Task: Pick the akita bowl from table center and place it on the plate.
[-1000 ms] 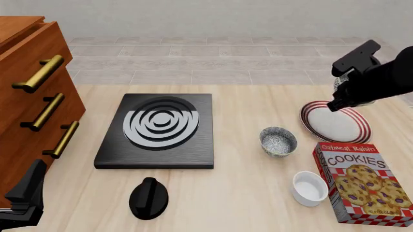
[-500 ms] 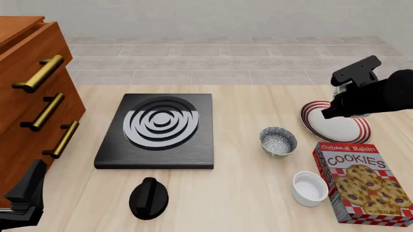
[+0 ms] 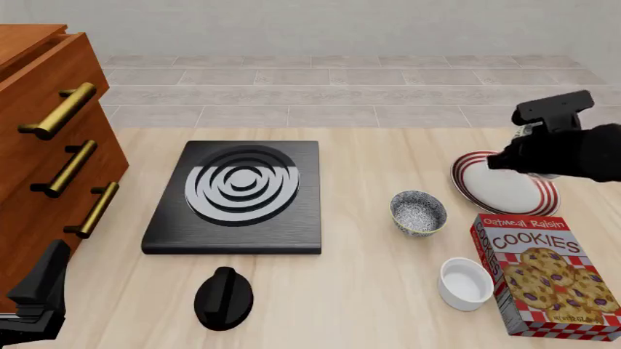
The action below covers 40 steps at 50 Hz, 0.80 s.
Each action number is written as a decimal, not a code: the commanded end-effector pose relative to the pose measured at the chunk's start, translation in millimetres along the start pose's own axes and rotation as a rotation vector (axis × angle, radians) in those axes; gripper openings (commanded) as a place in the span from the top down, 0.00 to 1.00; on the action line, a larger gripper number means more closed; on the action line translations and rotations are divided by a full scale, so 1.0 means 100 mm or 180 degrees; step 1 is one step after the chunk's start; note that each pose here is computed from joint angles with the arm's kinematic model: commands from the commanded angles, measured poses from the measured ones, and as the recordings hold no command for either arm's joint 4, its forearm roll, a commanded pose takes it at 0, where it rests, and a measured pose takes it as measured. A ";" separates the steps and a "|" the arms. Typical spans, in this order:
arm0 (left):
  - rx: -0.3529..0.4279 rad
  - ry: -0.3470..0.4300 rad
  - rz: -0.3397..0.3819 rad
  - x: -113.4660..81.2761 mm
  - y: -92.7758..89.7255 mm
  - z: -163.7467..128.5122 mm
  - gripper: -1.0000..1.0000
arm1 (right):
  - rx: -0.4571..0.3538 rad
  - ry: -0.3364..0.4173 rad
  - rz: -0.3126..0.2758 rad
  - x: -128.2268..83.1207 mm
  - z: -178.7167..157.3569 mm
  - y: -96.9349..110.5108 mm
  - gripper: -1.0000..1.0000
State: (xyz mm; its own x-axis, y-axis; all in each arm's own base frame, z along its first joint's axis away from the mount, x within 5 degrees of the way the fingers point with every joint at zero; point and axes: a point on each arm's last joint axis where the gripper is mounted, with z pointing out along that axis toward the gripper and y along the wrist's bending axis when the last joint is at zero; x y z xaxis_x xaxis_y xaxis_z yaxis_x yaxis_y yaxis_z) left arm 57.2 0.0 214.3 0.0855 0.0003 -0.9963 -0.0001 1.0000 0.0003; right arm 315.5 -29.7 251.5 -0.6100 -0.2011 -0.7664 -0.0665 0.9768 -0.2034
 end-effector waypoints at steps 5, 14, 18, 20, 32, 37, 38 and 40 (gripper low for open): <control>0.0000 -0.0001 0.0001 0.00 0.00 0.00 0.00 | 0.0206 -0.0012 0.0267 0.09 0.24 -0.24 1.00; 0.0000 0.0000 0.0000 0.00 0.00 0.00 0.00 | 0.0133 0.0135 0.0254 0.18 0.45 -0.18 1.00; 0.0000 0.0000 0.0000 0.00 0.00 0.00 0.00 | 0.0114 0.0142 0.0171 0.22 0.50 -0.15 1.00; 0.0000 0.0000 0.0000 0.00 0.00 0.00 0.00 | 0.0082 0.0221 0.0111 0.26 0.57 -0.12 1.00; -0.0001 0.0000 0.0000 0.00 0.00 0.00 0.00 | 0.0069 0.0335 0.0019 0.30 0.78 -0.16 1.00; 0.0000 0.0000 0.0000 0.00 0.00 0.00 0.00 | 0.0067 0.0316 -0.0004 0.26 0.78 -0.16 1.00; 0.0000 0.0000 0.0000 0.00 0.00 0.00 0.00 | 0.0053 0.0326 -0.0027 0.26 0.78 -0.15 1.00; 0.0000 0.0000 0.0000 0.00 0.00 0.00 0.00 | 0.0043 0.0338 -0.0003 0.26 0.79 -0.14 1.00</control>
State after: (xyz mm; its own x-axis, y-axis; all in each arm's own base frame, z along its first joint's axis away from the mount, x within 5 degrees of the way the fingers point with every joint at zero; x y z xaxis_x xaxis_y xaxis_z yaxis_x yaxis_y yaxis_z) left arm 57.2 0.0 214.3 0.0855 0.0002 -0.9963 -0.0001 1.0000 0.0002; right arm 355.8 -55.6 189.5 -0.6864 -0.1700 -0.7070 -0.0355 0.9790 -0.2010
